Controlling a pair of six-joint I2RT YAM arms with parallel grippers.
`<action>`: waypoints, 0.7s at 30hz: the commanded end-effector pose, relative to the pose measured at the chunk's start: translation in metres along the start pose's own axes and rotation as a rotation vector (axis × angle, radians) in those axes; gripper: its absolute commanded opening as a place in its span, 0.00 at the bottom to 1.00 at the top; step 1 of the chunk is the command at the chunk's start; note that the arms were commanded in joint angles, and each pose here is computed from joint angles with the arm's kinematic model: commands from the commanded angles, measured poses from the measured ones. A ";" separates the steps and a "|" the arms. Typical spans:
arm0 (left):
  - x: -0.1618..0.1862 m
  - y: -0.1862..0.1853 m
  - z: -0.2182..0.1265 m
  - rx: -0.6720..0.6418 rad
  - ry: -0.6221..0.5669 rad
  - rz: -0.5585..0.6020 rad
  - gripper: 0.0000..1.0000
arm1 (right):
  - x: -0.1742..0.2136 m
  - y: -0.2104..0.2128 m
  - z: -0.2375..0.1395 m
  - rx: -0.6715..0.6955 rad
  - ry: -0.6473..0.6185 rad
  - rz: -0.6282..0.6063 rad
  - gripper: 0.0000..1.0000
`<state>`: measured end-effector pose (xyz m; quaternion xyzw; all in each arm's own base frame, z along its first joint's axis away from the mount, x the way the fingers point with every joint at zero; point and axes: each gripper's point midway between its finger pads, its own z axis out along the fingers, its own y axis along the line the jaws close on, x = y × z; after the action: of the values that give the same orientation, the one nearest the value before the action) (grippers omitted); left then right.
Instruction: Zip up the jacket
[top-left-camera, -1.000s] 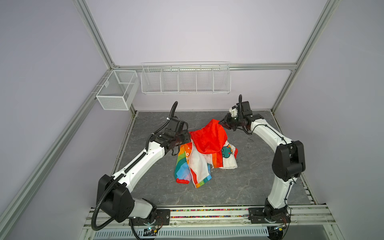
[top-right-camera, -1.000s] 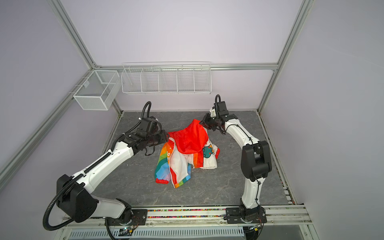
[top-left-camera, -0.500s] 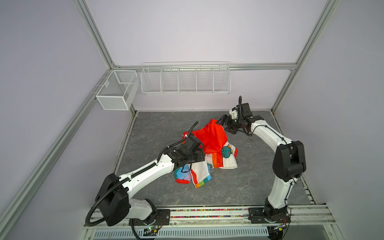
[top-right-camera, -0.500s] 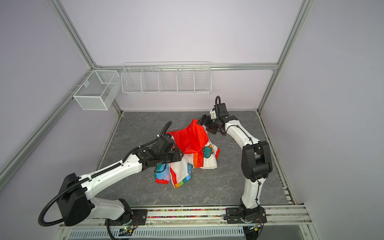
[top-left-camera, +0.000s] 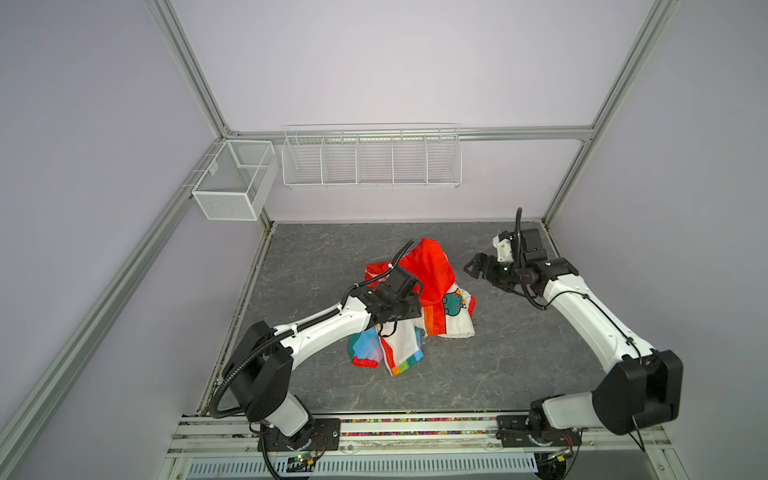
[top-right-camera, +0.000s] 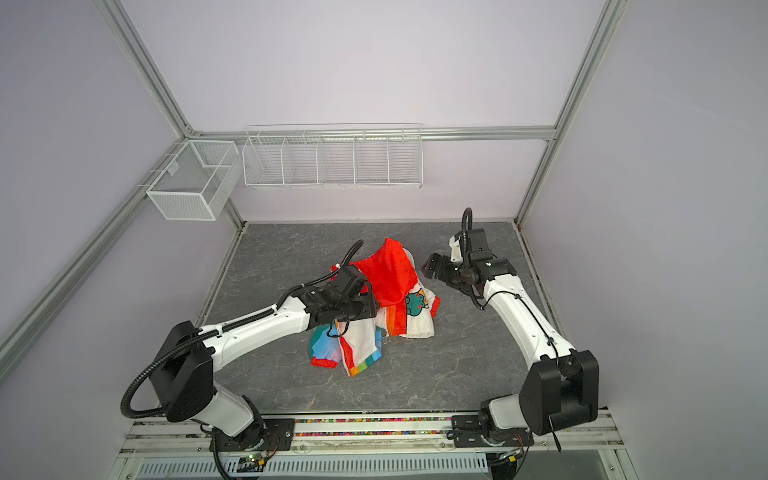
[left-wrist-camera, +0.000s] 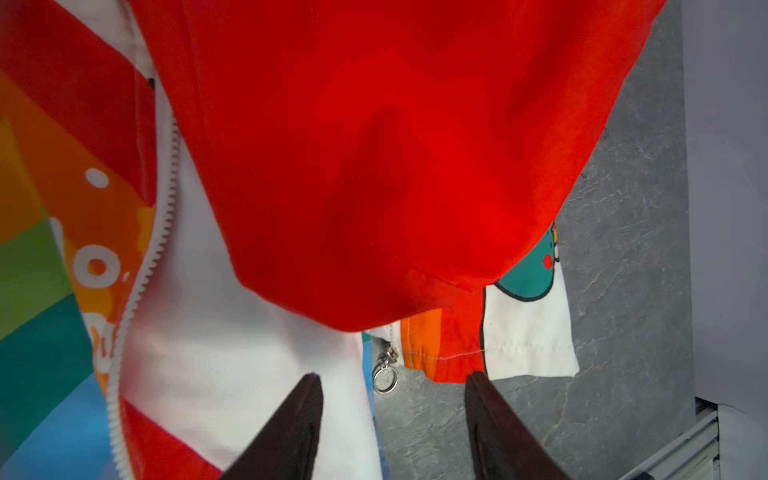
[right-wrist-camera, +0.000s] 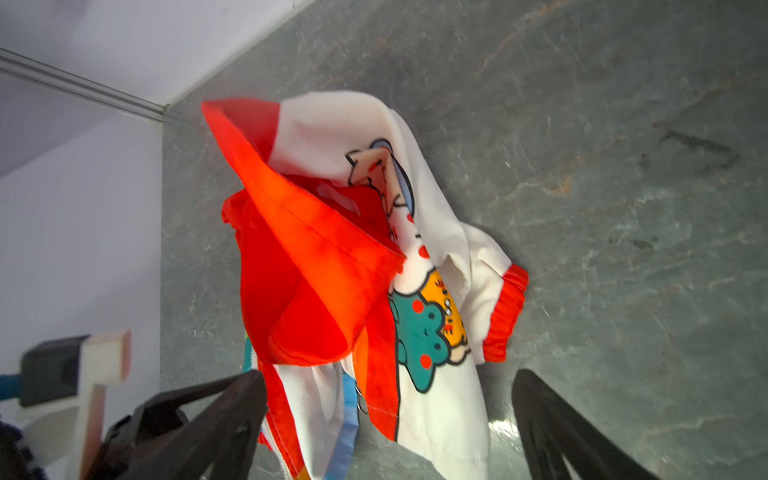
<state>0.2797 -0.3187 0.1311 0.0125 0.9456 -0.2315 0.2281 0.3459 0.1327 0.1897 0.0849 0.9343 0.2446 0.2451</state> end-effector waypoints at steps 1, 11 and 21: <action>-0.016 -0.017 0.008 0.027 -0.033 -0.003 0.57 | 0.032 -0.018 -0.004 0.046 0.056 -0.024 0.95; -0.022 -0.009 0.048 -0.121 0.027 0.094 0.55 | 0.051 -0.024 -0.021 0.046 0.054 -0.031 0.97; -0.039 -0.016 0.055 -0.163 0.026 0.152 0.00 | 0.054 -0.021 -0.013 0.021 0.072 -0.019 0.96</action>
<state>0.3276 -0.3574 0.0931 0.0602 0.9633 -0.1484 0.2154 0.2964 0.1205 0.1756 0.0771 0.9432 0.2321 0.2249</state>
